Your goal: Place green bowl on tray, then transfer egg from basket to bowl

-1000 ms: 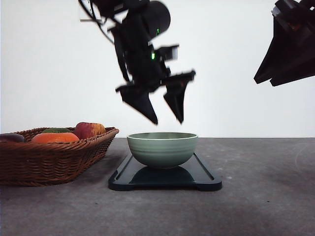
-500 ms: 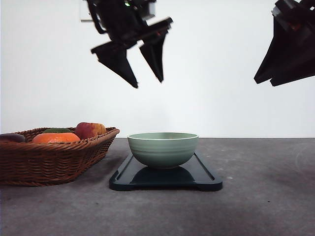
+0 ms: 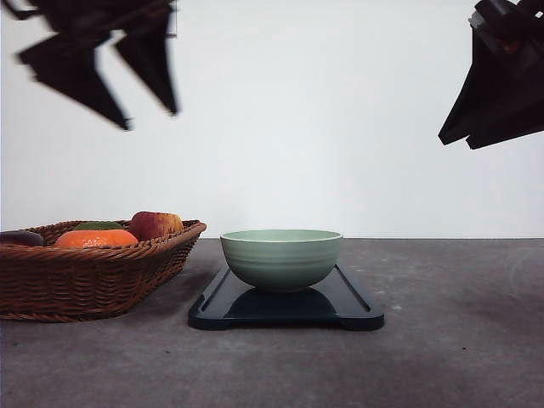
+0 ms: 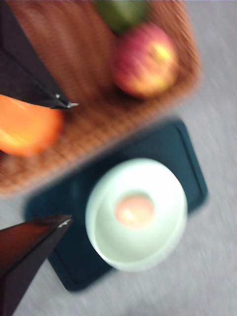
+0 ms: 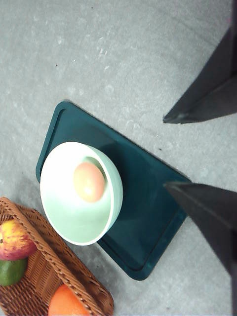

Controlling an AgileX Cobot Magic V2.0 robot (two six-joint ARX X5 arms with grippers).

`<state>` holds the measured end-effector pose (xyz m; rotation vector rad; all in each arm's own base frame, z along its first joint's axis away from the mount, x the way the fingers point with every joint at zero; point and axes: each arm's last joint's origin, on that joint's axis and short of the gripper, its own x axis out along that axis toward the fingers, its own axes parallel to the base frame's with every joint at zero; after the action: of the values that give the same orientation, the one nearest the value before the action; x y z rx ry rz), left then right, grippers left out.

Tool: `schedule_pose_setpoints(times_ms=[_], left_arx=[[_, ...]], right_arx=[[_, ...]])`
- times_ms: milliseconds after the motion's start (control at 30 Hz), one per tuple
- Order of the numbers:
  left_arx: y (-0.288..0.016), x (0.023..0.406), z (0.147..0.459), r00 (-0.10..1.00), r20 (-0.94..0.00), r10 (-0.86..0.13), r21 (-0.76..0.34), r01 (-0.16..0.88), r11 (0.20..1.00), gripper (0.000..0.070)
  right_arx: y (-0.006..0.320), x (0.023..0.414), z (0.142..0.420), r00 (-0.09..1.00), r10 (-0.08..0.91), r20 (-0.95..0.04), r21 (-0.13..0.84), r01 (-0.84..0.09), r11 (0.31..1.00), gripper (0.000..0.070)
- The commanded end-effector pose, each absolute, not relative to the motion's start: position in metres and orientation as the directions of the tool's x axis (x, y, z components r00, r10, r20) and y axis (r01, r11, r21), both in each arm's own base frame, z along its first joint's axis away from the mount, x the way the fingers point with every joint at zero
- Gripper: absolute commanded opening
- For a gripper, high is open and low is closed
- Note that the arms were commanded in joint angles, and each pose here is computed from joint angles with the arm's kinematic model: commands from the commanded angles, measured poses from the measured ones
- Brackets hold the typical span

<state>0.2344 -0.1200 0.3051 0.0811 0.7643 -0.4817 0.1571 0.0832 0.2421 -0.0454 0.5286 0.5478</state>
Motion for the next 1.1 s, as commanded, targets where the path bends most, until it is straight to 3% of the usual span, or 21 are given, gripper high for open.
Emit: schedule_pose_setpoints(times_ms=[0, 300, 633, 667, 700, 733, 767, 1067], left_arx=[[-0.113, 0.227, 0.302, 0.632, -0.672, -0.387, -0.116, 0.426, 0.897, 0.0431], [-0.069, 0.178, 0.28, 0.692, -0.64, -0.335, -0.156, 0.31, 0.938, 0.0429], [-0.058, 0.152, 0.262, 0.658, -0.666, -0.352, -0.206, 0.292, 0.934, 0.0431], [-0.058, 0.151, 0.262, 0.65, -0.666, -0.366, -0.215, 0.303, 0.928, 0.0414], [-0.059, 0.151, 0.262, 0.645, -0.665, -0.376, -0.221, 0.312, 0.924, 0.0326], [-0.059, 0.151, 0.262, 0.644, -0.665, -0.378, -0.217, 0.317, 0.923, 0.0063], [-0.059, 0.151, 0.262, 0.645, -0.664, -0.377, -0.216, 0.318, 0.923, 0.0029], [-0.059, 0.152, 0.263, 0.652, -0.657, -0.379, -0.217, 0.318, 0.923, 0.0]], right_arx=[[0.085, 0.158, 0.244, 0.726, 0.49, -0.483, 0.089, -0.516, 0.852, 0.0225], [0.085, 0.158, 0.244, 0.726, 0.49, -0.483, 0.089, -0.516, 0.852, 0.0225], [0.085, 0.158, 0.243, 0.72, 0.488, -0.493, 0.085, -0.518, 0.851, 0.0226], [0.085, 0.157, 0.243, 0.719, 0.49, -0.493, 0.087, -0.519, 0.85, 0.0217], [0.085, 0.157, 0.243, 0.718, 0.491, -0.493, 0.089, -0.52, 0.849, 0.0169], [0.085, 0.157, 0.243, 0.717, 0.49, -0.496, 0.088, -0.52, 0.85, 0.0024], [0.085, 0.157, 0.243, 0.717, 0.493, -0.492, 0.089, -0.522, 0.848, 0.001], [0.086, 0.158, 0.247, 0.708, 0.542, -0.453, 0.112, -0.558, 0.822, 0.0017]])
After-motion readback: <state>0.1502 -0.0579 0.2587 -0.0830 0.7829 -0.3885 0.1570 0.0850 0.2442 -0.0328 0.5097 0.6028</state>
